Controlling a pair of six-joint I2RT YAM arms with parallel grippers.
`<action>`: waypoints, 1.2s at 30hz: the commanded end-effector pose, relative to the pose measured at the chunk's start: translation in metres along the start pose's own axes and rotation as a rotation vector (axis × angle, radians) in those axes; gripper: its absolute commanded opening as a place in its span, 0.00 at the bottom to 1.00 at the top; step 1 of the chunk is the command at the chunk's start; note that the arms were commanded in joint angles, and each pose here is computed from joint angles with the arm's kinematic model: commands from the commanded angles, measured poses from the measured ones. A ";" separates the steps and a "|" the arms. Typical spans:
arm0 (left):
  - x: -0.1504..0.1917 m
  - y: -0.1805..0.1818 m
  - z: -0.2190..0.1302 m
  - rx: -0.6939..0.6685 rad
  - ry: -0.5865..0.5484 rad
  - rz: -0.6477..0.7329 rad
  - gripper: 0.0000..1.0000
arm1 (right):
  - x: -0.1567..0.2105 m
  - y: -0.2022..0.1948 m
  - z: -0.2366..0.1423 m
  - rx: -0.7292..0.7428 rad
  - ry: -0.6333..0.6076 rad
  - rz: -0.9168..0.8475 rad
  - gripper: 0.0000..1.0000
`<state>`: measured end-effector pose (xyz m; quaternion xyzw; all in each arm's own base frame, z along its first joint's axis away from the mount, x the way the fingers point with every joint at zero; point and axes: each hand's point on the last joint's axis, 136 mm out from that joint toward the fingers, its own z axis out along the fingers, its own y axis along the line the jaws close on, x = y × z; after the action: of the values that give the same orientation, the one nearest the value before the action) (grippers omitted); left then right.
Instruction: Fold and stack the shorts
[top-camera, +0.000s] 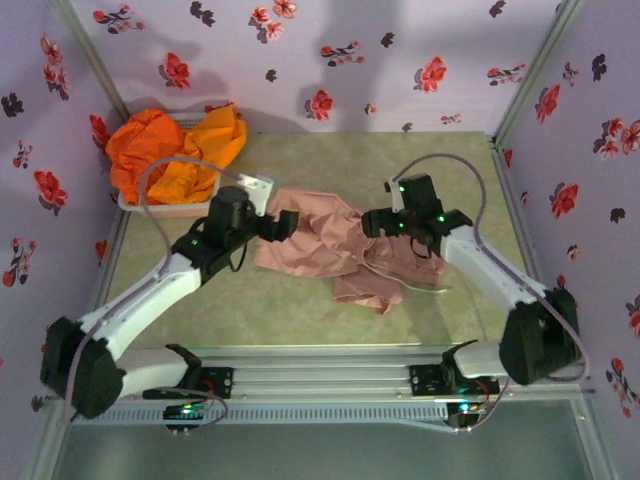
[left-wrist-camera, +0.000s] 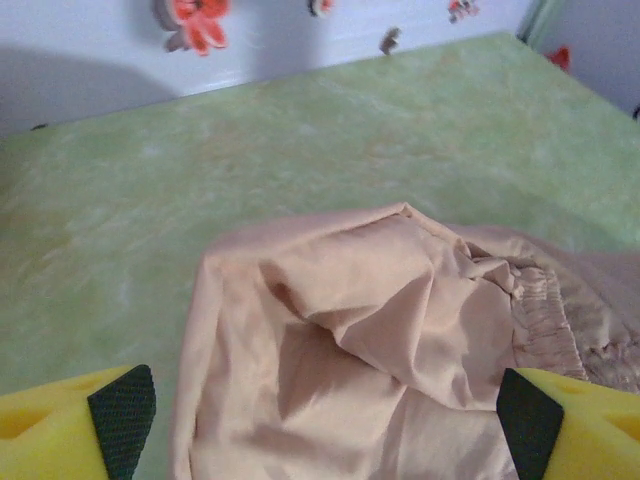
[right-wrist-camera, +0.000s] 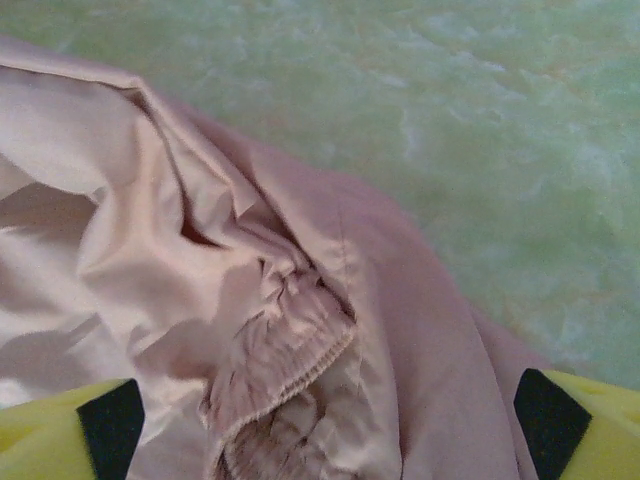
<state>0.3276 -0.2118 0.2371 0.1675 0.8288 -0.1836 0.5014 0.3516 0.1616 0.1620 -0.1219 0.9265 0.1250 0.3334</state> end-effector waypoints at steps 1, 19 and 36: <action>0.030 0.028 -0.010 -0.076 0.017 -0.215 0.92 | -0.014 -0.001 0.019 0.020 0.045 -0.020 0.94; 0.144 0.064 0.000 -0.108 0.169 -0.577 0.89 | 0.024 0.005 0.070 -0.018 0.218 0.141 0.66; 0.157 0.070 0.047 -0.069 0.262 -0.579 0.73 | 0.036 0.007 0.084 -0.031 0.260 0.159 0.48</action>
<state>0.3106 -0.1523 0.0538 -0.0877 0.9147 -0.2567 0.2997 0.3740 0.1856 0.0841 -0.0692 0.9663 0.1429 0.2026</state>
